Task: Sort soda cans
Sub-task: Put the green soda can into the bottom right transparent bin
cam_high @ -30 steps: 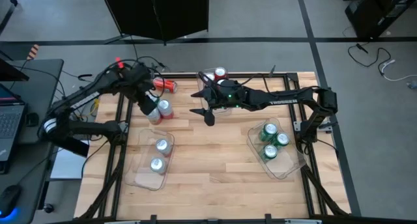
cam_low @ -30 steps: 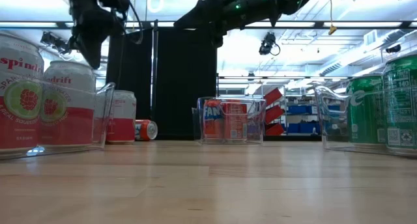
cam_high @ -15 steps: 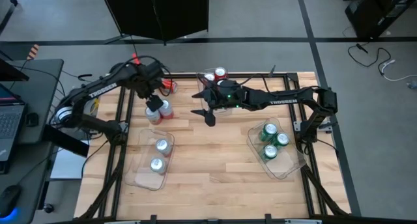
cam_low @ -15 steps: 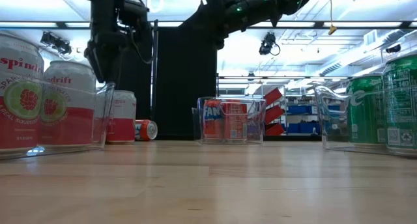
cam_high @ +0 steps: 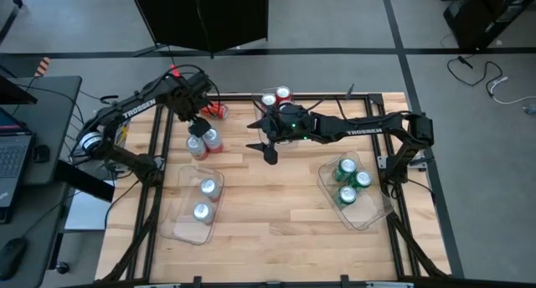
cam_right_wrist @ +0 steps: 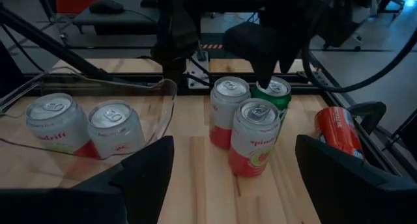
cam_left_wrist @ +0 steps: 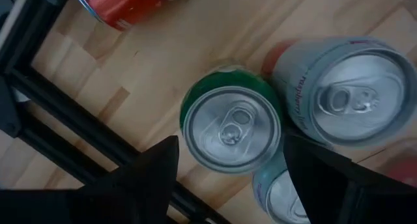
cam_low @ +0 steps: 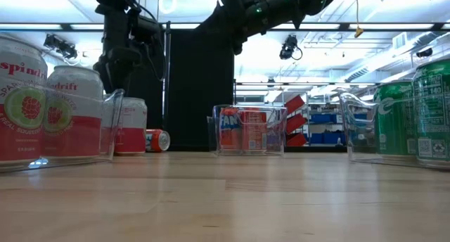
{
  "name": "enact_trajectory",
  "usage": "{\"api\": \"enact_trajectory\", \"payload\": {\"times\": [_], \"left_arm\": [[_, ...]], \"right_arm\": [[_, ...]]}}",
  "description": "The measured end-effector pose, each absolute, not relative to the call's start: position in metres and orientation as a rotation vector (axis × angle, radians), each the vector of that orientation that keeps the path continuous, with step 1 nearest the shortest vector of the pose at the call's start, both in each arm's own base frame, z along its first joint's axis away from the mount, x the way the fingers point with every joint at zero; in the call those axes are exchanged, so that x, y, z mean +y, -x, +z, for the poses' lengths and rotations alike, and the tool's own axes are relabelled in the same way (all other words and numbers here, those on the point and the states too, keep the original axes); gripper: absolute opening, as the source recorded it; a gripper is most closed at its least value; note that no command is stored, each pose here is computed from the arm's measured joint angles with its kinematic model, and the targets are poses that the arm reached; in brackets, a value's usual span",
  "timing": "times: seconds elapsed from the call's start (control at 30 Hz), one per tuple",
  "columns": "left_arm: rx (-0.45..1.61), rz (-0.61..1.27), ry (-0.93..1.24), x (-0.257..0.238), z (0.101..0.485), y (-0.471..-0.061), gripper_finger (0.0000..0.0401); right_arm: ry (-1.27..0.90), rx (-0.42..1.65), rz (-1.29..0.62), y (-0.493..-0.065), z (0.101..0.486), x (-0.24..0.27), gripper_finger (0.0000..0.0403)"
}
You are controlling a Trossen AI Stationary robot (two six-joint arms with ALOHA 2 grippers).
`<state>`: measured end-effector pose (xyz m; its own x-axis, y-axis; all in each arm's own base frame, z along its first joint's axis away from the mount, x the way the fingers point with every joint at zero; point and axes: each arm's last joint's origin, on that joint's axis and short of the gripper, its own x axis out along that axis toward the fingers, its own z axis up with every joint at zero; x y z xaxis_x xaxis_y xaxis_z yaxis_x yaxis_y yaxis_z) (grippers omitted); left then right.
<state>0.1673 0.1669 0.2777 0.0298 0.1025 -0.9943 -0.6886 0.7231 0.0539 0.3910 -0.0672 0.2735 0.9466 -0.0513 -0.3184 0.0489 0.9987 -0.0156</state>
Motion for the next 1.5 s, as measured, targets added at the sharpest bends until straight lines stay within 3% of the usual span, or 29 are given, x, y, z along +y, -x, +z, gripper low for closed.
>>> {"api": "enact_trajectory", "payload": {"times": [0.6,1.0,1.3,1.5], "left_arm": [[1.445,0.587,0.48,0.17,0.259,-0.168,0.0276],[1.464,0.579,0.446,0.17,0.261,-0.168,0.0153],[1.407,0.623,0.435,0.175,0.297,-0.171,0.0145],[1.432,0.688,0.41,0.175,0.302,-0.169,0.0136]], "right_arm": [[0.009,0.325,-0.042,-0.392,0.273,-0.064,0.0309],[0.01,0.326,-0.042,-0.392,0.273,-0.064,0.03],[0.017,0.324,-0.041,-0.392,0.273,-0.064,0.0309],[0.016,0.324,-0.042,-0.392,0.273,-0.064,0.0307]]}}
